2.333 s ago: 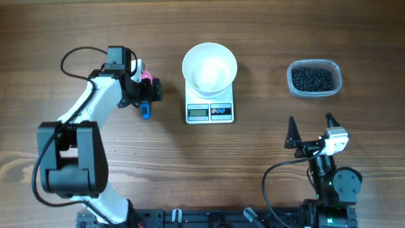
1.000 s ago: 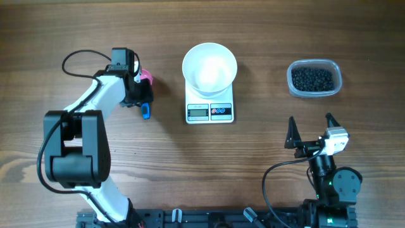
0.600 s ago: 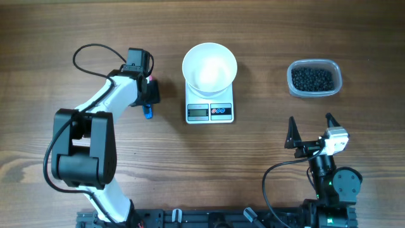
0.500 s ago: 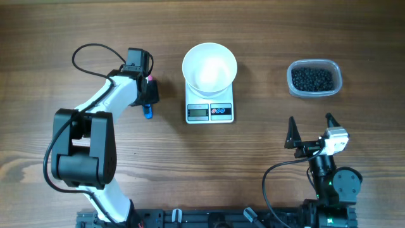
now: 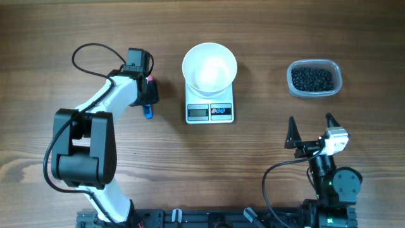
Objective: Scoop item into bowl and weigh 150g on scale
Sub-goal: 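Move the left gripper over the pink scoop and lower onto it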
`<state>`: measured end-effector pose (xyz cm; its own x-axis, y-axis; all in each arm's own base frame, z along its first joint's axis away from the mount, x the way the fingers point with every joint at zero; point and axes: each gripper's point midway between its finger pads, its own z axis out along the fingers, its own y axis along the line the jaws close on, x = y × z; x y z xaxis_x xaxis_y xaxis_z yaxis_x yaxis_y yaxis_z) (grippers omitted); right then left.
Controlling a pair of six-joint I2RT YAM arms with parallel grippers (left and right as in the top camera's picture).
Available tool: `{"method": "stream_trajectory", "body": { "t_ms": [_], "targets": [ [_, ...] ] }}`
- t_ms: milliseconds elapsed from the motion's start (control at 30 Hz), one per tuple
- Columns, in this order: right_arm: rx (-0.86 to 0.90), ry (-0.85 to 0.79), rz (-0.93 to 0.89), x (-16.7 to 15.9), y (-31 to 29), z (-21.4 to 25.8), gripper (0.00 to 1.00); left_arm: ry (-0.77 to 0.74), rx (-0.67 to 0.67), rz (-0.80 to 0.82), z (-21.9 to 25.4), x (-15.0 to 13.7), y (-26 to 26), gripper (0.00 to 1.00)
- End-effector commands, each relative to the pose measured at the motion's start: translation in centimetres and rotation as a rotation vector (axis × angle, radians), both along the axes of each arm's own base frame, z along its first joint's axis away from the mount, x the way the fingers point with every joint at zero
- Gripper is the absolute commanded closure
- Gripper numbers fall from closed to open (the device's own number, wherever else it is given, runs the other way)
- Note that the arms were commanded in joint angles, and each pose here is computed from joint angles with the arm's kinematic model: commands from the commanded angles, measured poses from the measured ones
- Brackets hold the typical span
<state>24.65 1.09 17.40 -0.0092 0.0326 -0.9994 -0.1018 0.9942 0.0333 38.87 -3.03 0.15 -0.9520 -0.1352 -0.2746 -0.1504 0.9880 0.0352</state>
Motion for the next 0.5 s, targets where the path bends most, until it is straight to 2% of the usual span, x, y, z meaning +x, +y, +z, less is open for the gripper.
{"method": "stream_trajectory", "body": {
  "t_ms": [0, 133, 467],
  "targets": [
    [-0.005, -0.013, -0.008, -0.03, -0.11, 0.27, 0.0, -0.004, 0.008, 0.006, -0.44, 0.41, 0.14, 0.62],
    [-0.005, -0.013, -0.008, -0.03, -0.11, 0.27, 0.0, -0.013, 0.006, 0.01, -0.38, 0.61, 0.12, 0.71],
    [-0.005, -0.013, -0.008, -0.03, -0.11, 0.27, 0.0, -0.015, -0.002, 0.038, -0.39, 0.58, 0.11, 0.74]
  ]
}}
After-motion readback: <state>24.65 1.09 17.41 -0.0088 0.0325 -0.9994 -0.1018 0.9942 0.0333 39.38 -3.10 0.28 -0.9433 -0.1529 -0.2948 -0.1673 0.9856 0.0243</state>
